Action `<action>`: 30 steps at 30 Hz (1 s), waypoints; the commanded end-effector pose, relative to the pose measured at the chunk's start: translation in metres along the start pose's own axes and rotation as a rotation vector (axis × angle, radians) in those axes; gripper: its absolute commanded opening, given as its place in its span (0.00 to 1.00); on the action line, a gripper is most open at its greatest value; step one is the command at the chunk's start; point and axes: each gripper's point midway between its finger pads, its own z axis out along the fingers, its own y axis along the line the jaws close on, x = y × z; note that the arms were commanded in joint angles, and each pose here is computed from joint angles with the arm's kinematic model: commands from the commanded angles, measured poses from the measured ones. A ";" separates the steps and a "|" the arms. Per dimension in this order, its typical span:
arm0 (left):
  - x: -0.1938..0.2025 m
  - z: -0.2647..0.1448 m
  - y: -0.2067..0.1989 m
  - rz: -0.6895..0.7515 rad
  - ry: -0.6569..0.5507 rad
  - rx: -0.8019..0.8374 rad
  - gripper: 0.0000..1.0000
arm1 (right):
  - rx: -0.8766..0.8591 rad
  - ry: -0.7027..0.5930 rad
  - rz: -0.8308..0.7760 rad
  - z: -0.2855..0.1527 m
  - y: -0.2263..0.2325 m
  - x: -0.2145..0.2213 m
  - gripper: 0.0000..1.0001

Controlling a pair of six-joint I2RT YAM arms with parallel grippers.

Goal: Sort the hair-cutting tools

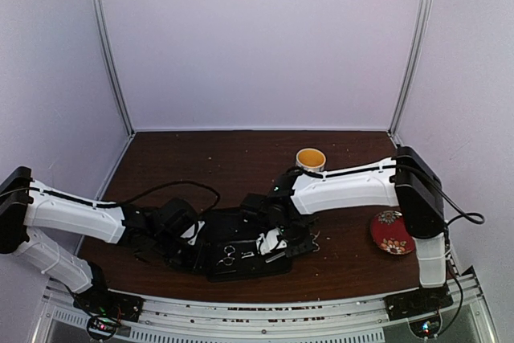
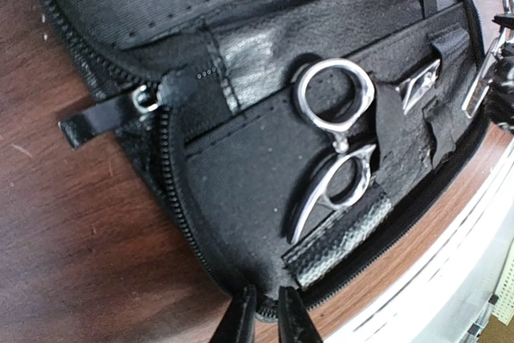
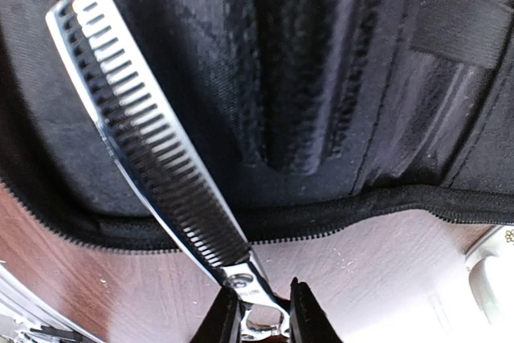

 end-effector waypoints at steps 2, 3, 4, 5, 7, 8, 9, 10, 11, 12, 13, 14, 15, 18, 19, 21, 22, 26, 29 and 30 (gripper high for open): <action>-0.008 0.002 -0.001 0.033 -0.050 0.010 0.10 | 0.069 0.076 -0.039 -0.001 -0.002 0.004 0.01; -0.007 0.002 0.000 0.033 -0.053 0.007 0.10 | 0.071 0.082 -0.043 0.000 -0.001 0.003 0.01; -0.007 0.002 0.000 0.034 -0.057 0.009 0.10 | 0.071 0.087 -0.047 0.000 -0.001 0.002 0.01; -0.007 0.001 0.001 0.036 -0.060 0.010 0.10 | 0.072 0.091 -0.048 0.000 -0.001 0.000 0.01; -0.007 0.000 0.000 0.040 -0.065 0.019 0.10 | 0.081 0.107 -0.054 0.001 -0.001 -0.002 0.01; -0.006 0.000 0.000 0.041 -0.067 0.023 0.10 | 0.088 0.110 -0.057 0.001 -0.002 -0.004 0.01; -0.005 0.000 0.000 0.042 -0.069 0.025 0.10 | 0.094 0.116 -0.063 0.000 -0.002 -0.005 0.01; -0.005 0.000 0.001 0.042 -0.072 0.028 0.10 | 0.101 0.122 -0.066 0.001 -0.003 -0.007 0.01; -0.004 0.000 0.002 0.040 -0.075 0.029 0.10 | 0.110 0.124 -0.064 0.000 -0.005 -0.009 0.01; -0.004 0.000 0.002 0.039 -0.079 0.032 0.10 | 0.111 0.131 -0.066 0.001 -0.005 -0.010 0.01; -0.004 0.000 0.002 0.037 -0.082 0.035 0.10 | 0.111 0.133 -0.066 0.000 -0.005 -0.012 0.01; -0.004 0.000 0.003 0.035 -0.086 0.037 0.10 | 0.112 0.131 -0.068 -0.002 -0.006 -0.015 0.01; -0.004 0.000 0.003 0.034 -0.091 0.041 0.10 | 0.114 0.128 -0.070 -0.003 -0.005 -0.018 0.01; -0.003 0.001 0.004 0.030 -0.098 0.047 0.10 | 0.114 0.105 -0.079 -0.009 -0.002 -0.028 0.01; -0.002 0.001 0.005 0.028 -0.097 0.047 0.10 | 0.112 0.094 -0.083 -0.012 0.000 -0.031 0.01; -0.001 0.002 0.007 0.027 -0.099 0.046 0.10 | 0.098 0.076 -0.086 -0.015 0.004 -0.038 0.01; -0.001 0.001 0.007 0.026 -0.100 0.047 0.10 | 0.090 0.068 -0.086 -0.015 0.006 -0.041 0.01; 0.001 0.000 0.009 0.022 -0.106 0.049 0.10 | 0.050 0.050 -0.085 -0.013 0.014 -0.051 0.01; 0.001 0.000 0.011 0.019 -0.112 0.047 0.10 | 0.025 0.024 -0.079 -0.011 0.019 -0.057 0.01; 0.001 -0.001 0.010 0.017 -0.113 0.048 0.10 | 0.014 0.011 -0.077 -0.012 0.020 -0.060 0.01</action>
